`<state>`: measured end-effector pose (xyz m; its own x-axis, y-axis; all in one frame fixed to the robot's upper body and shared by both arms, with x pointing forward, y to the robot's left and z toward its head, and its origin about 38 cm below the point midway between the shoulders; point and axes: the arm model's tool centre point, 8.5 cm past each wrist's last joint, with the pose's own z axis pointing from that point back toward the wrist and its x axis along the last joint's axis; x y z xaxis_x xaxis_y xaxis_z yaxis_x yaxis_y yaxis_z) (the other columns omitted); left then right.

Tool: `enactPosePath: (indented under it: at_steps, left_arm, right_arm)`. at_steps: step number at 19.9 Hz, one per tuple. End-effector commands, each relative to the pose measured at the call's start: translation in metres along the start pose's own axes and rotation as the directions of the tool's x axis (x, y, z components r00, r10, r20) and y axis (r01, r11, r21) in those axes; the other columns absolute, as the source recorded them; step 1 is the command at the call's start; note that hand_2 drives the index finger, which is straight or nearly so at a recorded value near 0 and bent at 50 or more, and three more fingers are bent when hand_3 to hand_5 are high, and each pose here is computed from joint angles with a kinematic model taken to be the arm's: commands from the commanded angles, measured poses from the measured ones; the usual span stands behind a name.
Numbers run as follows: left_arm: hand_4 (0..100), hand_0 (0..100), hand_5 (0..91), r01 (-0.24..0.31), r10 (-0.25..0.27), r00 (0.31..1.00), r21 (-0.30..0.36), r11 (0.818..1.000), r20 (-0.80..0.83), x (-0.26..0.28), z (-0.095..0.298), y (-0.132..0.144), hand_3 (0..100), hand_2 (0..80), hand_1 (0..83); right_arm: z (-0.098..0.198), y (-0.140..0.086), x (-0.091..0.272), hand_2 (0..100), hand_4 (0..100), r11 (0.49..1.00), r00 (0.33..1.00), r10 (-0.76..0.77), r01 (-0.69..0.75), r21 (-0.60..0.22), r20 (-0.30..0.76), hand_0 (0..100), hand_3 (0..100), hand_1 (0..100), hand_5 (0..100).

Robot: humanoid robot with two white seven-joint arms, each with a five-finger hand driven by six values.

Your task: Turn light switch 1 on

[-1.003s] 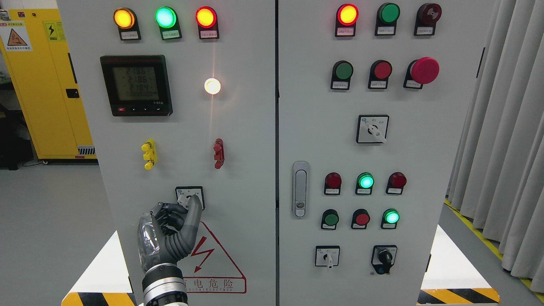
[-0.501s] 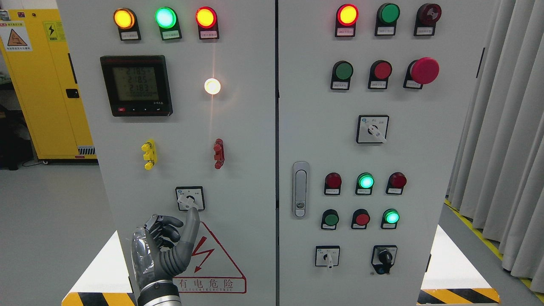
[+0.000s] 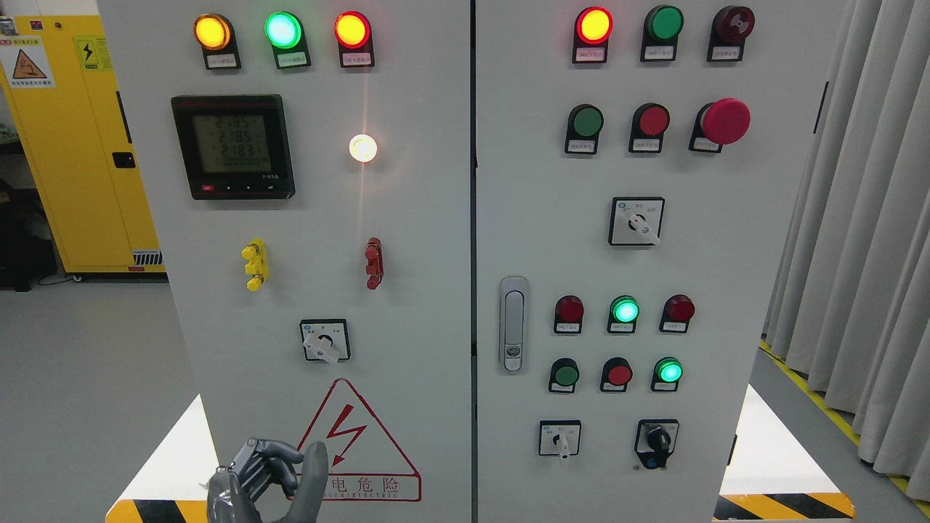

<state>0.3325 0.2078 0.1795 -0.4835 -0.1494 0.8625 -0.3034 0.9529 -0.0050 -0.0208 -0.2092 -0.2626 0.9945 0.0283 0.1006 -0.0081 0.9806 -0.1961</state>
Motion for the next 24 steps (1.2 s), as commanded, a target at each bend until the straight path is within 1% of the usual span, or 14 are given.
enactPosePath:
  at_steps: [1,2,3,4,5,6,7,10,12,14,17,20,21,24]
  left_arm:
    - [100,0,85.0,0.066,-0.065,0.971,-0.001,0.998,-0.231,-0.07,0.087,0.086,100,48.2,29.2]
    - [100,0,84.6,0.069,-0.064,0.955,0.008,0.998,-0.29,-0.084,0.1,0.102,100,47.6,28.8]
    - [95,0,76.1,0.059,-0.049,0.935,0.016,0.998,-0.352,-0.099,0.114,0.116,92,39.4,24.6]
    - [90,0,68.1,0.036,-0.023,0.913,0.025,0.999,-0.407,-0.111,0.128,0.127,88,35.9,22.2]
    - [89,0,66.0,0.008,0.005,0.884,0.026,1.0,-0.468,-0.126,0.144,0.137,87,34.9,21.3]
    - [82,0,55.4,-0.008,0.014,0.846,0.013,1.0,-0.533,-0.141,0.164,0.146,83,31.4,18.7]
    - [79,0,49.3,-0.01,0.007,0.797,-0.002,1.0,-0.604,-0.158,0.188,0.156,82,32.3,16.8]
    - [73,0,36.4,0.027,-0.019,0.615,-0.003,1.0,-0.788,-0.197,0.272,0.178,78,33.6,11.3]
    - [72,0,35.0,0.055,-0.029,0.523,0.001,0.998,-0.852,-0.206,0.319,0.188,77,32.8,10.6]
    - [69,0,32.7,0.081,-0.04,0.423,-0.006,0.997,-0.905,-0.209,0.366,0.196,75,30.6,11.5]
    - [60,0,22.2,0.11,-0.043,0.216,-0.02,0.994,-0.976,-0.201,0.439,0.21,66,25.7,14.6]
    - [51,4,12.0,0.079,-0.06,0.02,-0.058,0.995,-0.998,-0.182,0.501,0.213,55,22.0,15.4]
    - [43,6,3.7,0.063,-0.069,-0.035,-0.071,0.996,-0.997,-0.176,0.516,0.211,41,14.8,16.4]
    - [37,13,0.0,-0.054,-0.103,-0.128,-0.096,0.994,-0.986,-0.165,0.541,0.199,29,8.4,19.7]
  right_arm:
    - [0.0,0.0,-0.001,4,0,1.0,1.0,-0.028,0.028,-0.003,-0.007,0,0,50,0]
    - [0.0,0.0,-0.001,4,0,1.0,1.0,-0.028,0.028,-0.003,-0.007,0,0,50,0]
    - [0.0,0.0,-0.001,4,0,1.0,1.0,-0.028,0.028,-0.003,-0.007,0,0,50,0]
    - [0.0,0.0,-0.001,4,0,1.0,1.0,-0.028,0.028,-0.003,-0.007,0,0,50,0]
    - [0.0,0.0,-0.001,4,0,1.0,1.0,-0.028,0.028,-0.002,-0.007,0,0,50,0]
    - [0.0,0.0,-0.001,4,0,1.0,1.0,-0.028,0.028,-0.002,-0.007,0,0,50,0]
    - [0.0,0.0,-0.001,4,0,1.0,1.0,-0.028,0.028,-0.003,-0.007,0,0,50,0]
    - [0.0,0.0,-0.001,4,0,1.0,1.0,-0.028,0.028,-0.003,-0.007,0,0,50,0]
    - [0.0,0.0,-0.001,4,0,1.0,1.0,-0.028,0.028,-0.003,-0.007,0,0,50,0]
    - [0.0,0.0,-0.001,4,0,1.0,1.0,-0.028,0.028,-0.003,-0.007,0,0,50,0]
    - [0.0,0.0,-0.001,4,0,1.0,1.0,-0.028,0.028,-0.003,-0.007,0,0,50,0]
    - [0.0,0.0,-0.001,4,0,1.0,1.0,-0.028,0.028,-0.003,-0.007,0,0,50,0]
    - [0.0,0.0,-0.001,4,0,1.0,1.0,-0.028,0.028,-0.002,-0.007,0,0,50,0]
    - [0.0,0.0,-0.001,4,0,1.0,1.0,-0.028,0.028,-0.003,-0.007,0,0,50,0]
